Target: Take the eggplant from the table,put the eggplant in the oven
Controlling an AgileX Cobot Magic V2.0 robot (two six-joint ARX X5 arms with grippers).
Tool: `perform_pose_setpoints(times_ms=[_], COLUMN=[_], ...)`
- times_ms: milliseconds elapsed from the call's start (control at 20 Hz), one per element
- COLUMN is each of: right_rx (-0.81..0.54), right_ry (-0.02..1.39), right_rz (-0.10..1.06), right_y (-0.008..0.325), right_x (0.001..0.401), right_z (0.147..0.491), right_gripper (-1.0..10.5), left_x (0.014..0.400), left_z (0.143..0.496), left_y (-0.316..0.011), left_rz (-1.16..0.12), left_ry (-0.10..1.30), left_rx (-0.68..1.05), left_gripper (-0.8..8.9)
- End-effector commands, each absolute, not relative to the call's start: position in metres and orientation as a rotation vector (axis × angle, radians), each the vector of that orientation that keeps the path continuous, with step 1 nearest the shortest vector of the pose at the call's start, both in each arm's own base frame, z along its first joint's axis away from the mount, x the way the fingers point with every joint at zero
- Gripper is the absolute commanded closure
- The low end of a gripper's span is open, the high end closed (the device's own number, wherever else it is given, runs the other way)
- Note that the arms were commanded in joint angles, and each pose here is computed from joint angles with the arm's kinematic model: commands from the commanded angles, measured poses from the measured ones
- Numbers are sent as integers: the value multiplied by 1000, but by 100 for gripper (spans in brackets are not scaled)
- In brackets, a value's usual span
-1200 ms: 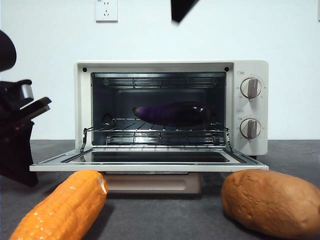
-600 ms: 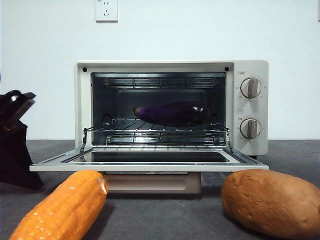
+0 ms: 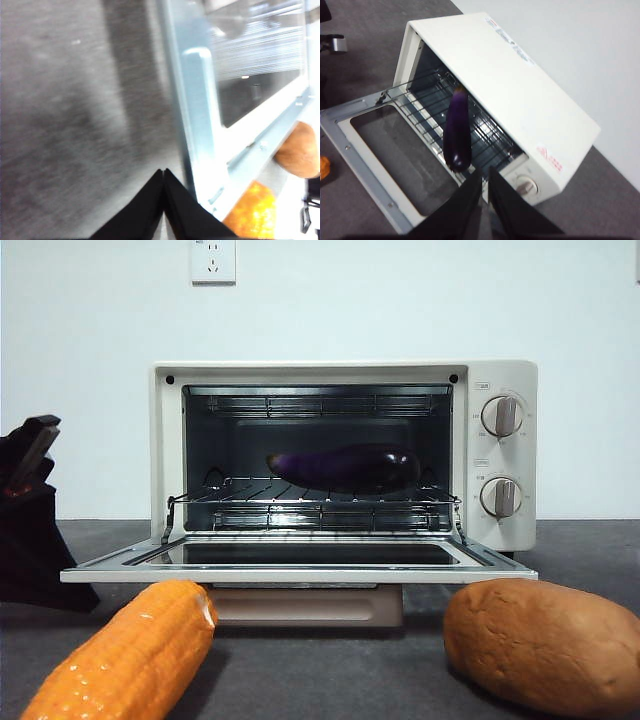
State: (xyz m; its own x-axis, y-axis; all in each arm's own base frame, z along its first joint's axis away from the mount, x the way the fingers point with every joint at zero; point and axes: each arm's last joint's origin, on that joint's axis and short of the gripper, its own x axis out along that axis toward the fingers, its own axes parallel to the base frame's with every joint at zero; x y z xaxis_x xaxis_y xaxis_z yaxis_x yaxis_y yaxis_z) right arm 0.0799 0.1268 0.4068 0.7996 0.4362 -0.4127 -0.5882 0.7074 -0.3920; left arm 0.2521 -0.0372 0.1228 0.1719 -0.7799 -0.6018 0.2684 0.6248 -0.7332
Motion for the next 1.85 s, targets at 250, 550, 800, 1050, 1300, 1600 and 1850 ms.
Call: perform_pose_setpoints(times_ms=[250,550,800,1050,1300,1600,1850], right_rx=[-471,-451,-458,-460,-462,-492,-558], right_ry=[361,454,512,539,546,572,602], right_rz=[572,547,532,542,550,545,527], right_y=[108,93,87,86,87,97,108], right_x=[69,61,58,57,58,62,70], right_z=[409,402,397,395,394,372,339], right_gripper=[943,943,943,943,943,943,942], left_x=[257,269,286,304,326,337,318], left_z=[121,135,156,187,230,286,320], left_y=[-41,-38,-38,-39,-38,-39,-44], left_rz=[-910,-893,-892,-901,-921,-928,-659], left_ry=[1143,1133,1104,1073,978,879,790], left_rx=[-583,-612,-615,-597,-549,-480,-269], left_gripper=[808,808,808,808,808,807,808])
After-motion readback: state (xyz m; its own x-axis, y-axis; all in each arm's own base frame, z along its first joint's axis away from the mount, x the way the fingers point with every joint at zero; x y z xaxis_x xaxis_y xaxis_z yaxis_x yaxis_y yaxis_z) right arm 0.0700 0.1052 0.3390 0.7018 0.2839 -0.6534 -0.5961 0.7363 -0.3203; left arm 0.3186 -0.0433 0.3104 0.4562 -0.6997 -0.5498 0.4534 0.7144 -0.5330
